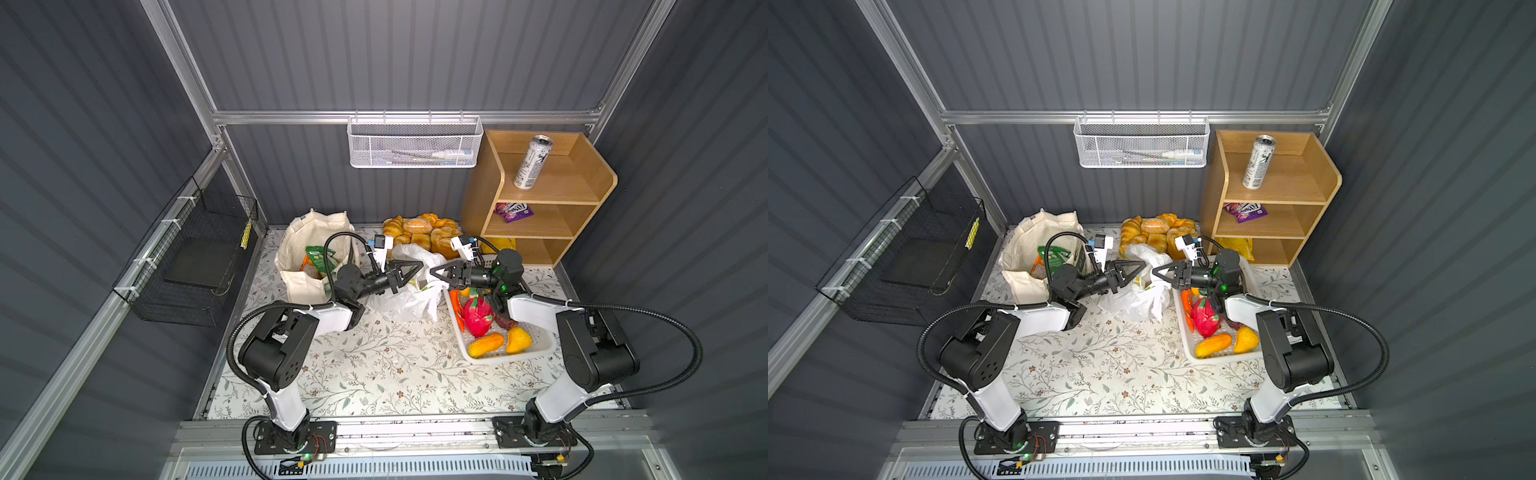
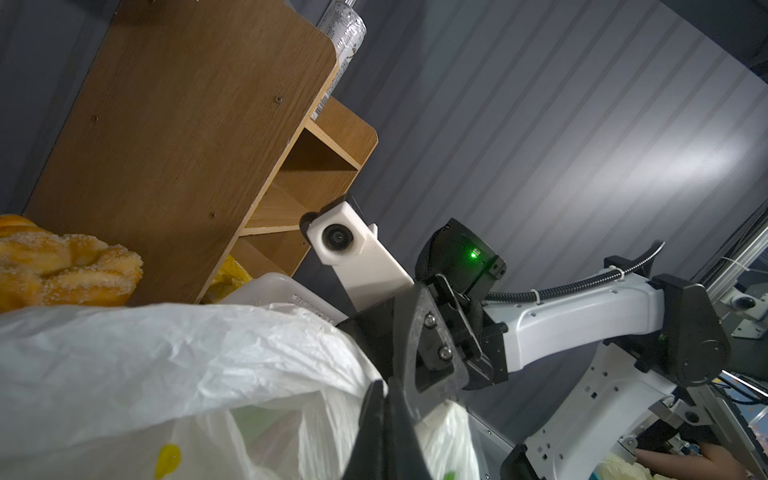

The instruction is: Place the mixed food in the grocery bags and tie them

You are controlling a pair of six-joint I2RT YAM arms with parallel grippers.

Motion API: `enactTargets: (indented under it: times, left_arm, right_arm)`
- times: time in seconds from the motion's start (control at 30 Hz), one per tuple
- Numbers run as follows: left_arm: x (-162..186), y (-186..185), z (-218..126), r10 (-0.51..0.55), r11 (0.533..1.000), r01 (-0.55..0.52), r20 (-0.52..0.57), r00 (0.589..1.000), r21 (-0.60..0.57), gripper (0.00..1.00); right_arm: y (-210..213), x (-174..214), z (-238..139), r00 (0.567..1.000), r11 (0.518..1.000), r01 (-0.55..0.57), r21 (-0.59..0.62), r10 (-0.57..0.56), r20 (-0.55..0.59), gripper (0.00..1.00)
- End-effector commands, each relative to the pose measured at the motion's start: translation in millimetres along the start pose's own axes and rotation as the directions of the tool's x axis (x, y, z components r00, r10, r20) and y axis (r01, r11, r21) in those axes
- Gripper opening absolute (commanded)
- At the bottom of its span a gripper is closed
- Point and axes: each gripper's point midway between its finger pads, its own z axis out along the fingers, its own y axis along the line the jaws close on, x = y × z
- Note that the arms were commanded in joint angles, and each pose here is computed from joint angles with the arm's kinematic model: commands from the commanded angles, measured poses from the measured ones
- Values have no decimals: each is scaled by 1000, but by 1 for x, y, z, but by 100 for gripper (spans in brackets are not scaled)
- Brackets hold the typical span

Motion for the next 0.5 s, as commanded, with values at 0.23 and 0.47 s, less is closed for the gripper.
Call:
enactTargets:
  times: [0.23,0.47]
  left_arm:
    - [17,20,-4,28,992,-37,-78,997,-124,18]
    - [54,-13,17,65,997,-72,-256,965,-20,26]
  right_arm:
    - [3,-1,-2,999,999,34,-9,-34,2,0]
    - [-7,-4,1,1000,1000,10,5,-10,11,13]
